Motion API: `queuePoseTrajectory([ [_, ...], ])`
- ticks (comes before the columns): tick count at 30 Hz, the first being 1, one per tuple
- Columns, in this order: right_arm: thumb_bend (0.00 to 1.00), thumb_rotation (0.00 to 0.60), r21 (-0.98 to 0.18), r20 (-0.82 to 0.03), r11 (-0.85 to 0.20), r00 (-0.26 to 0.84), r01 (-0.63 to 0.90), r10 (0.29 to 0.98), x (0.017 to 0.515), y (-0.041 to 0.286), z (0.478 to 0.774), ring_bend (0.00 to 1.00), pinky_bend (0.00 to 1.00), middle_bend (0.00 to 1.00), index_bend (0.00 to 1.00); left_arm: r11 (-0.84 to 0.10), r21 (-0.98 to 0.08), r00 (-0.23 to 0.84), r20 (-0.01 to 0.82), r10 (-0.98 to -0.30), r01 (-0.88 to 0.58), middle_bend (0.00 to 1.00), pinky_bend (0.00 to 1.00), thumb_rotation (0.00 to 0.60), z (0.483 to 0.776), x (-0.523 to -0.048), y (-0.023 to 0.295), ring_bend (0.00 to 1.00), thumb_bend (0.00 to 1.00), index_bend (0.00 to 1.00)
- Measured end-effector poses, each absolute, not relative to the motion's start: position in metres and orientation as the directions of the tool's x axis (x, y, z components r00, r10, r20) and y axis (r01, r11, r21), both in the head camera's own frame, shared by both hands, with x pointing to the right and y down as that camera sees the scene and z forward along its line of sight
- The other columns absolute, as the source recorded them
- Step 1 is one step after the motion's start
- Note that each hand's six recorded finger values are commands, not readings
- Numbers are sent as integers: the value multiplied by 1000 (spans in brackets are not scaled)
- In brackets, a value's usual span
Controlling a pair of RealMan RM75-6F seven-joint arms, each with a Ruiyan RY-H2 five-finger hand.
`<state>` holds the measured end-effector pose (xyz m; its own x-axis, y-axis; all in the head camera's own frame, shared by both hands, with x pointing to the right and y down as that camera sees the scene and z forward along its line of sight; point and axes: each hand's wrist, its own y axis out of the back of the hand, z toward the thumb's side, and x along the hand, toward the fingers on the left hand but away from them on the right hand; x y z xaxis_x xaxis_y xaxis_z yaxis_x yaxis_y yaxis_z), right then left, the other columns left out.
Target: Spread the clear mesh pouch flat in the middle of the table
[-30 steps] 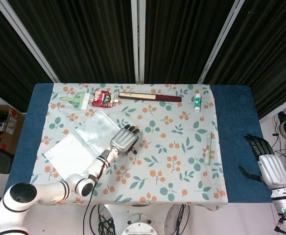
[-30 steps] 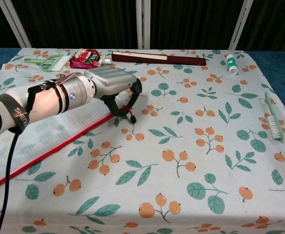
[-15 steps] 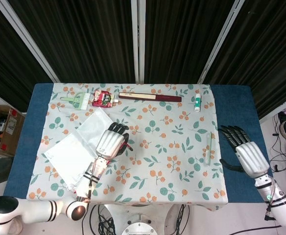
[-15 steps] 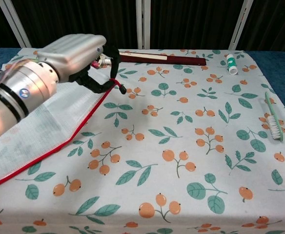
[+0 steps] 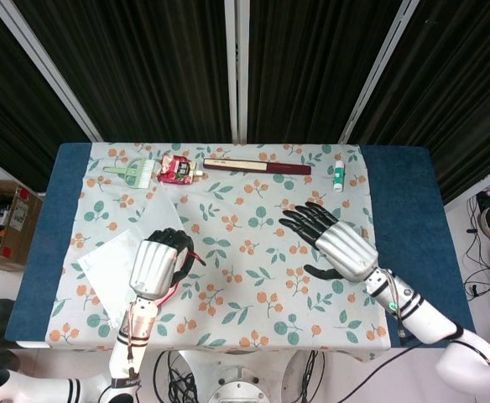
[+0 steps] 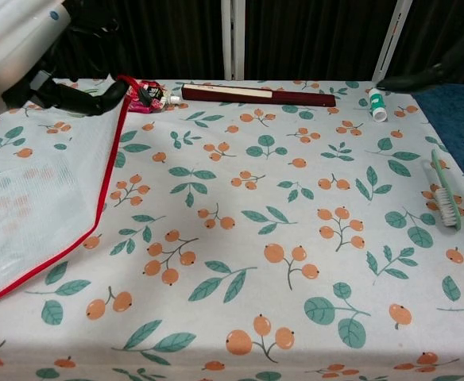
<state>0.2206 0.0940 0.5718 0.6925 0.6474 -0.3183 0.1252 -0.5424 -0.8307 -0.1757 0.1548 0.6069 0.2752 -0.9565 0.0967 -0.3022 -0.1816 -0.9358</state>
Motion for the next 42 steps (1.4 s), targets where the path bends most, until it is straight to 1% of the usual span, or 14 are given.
queuePoseTrajectory([
  [6,176,600,-817,-307,-568,760,99,573,167,81,573,0,0,73,75,-123,-945,225,55,-973,-303,689,700,600,597,-185,165,637,429,742],
  [8,176,600,-809,-306,-581,779,90,547,149,79,575,0,0,77,81,-105,-950,212,42,-976,-295,714,719,600,594,-188,167,661,428,746],
  [13,176,600,-791,-319,-609,813,55,488,108,75,585,0,0,82,94,-71,-963,182,24,-983,-261,753,730,600,592,-197,171,696,426,749],
  [16,183,600,-784,-324,-619,824,41,465,86,70,592,0,0,93,120,-62,-965,163,21,-986,-256,771,732,600,591,-202,173,714,426,753],
  [21,209,600,-775,-322,-630,834,38,448,53,61,602,0,0,116,191,-52,-966,153,13,-988,-253,781,736,600,587,-208,181,723,426,757],
  [25,232,600,-750,-335,-661,839,39,429,28,55,611,0,0,126,225,-47,-965,146,9,-989,-257,781,735,600,582,-211,187,723,425,757],
  [31,261,600,-728,-342,-685,849,32,403,-1,48,616,0,0,143,272,-44,-964,138,8,-990,-263,780,735,600,577,-214,193,723,425,757],
  [36,288,600,-702,-342,-711,856,41,387,-17,48,620,0,0,151,283,-51,-964,134,16,-991,-262,779,735,600,578,-216,194,723,424,757],
  [42,305,600,-672,-355,-740,866,25,352,-27,55,626,0,0,159,315,-59,-962,128,25,-991,-266,777,735,600,579,-218,195,723,424,757],
])
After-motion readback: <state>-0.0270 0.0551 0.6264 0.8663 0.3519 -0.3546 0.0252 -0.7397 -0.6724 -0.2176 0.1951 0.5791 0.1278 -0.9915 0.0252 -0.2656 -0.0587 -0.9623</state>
